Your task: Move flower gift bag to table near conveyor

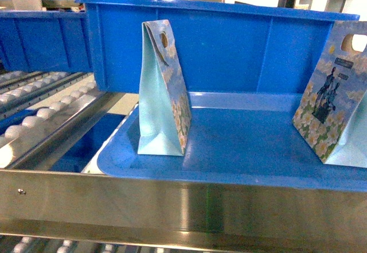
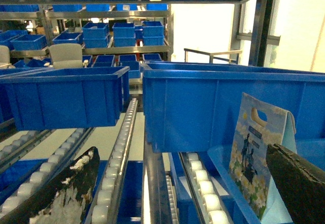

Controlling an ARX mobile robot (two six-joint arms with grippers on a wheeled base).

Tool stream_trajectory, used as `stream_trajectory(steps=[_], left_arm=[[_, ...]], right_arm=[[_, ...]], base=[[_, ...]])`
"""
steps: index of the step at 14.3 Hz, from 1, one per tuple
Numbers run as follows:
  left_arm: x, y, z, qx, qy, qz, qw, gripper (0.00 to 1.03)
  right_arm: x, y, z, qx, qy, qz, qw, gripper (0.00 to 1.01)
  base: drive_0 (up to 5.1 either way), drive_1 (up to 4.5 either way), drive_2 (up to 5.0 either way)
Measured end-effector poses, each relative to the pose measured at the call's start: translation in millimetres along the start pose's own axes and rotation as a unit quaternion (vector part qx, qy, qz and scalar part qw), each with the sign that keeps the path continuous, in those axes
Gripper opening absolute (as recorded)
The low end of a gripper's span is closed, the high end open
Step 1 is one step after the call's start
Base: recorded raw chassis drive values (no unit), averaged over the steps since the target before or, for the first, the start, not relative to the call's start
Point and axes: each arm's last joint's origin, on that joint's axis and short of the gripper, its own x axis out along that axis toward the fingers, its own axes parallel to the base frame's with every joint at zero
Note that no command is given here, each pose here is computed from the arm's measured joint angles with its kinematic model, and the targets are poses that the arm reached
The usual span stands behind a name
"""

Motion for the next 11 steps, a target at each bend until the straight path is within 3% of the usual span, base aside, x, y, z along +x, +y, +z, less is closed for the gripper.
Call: stream_trajectory(steps=[3, 6, 9, 11], left_arm=[[0, 0.0, 0.0, 0.0, 0.0, 0.0, 1.0, 0.98], [0, 0.0, 0.0, 0.0, 0.0, 0.0, 1.0, 0.98], [0, 0.0, 0.0, 0.0, 0.0, 0.0, 1.0, 0.98], [0, 0.0, 0.0, 0.0, 0.0, 0.0, 1.0, 0.98]], right_arm=[[35, -9.9, 2.0, -0.001, 0.036, 0.0, 0.9993, 0.98], [66, -19.8, 6.2, 0.015, 0.054, 0.012, 0.9983, 0.98], [94, -25.2, -4.4, 0.021, 0.086, 0.013, 0.996, 0.98], [108, -26.1, -11.9, 0.014, 0.106, 0.013, 0.9942, 0.98]], base=[[0.0, 0.0, 0.0], [0.0, 0.0, 0.0], [0.0, 0.0, 0.0], [0.0, 0.0, 0.0]])
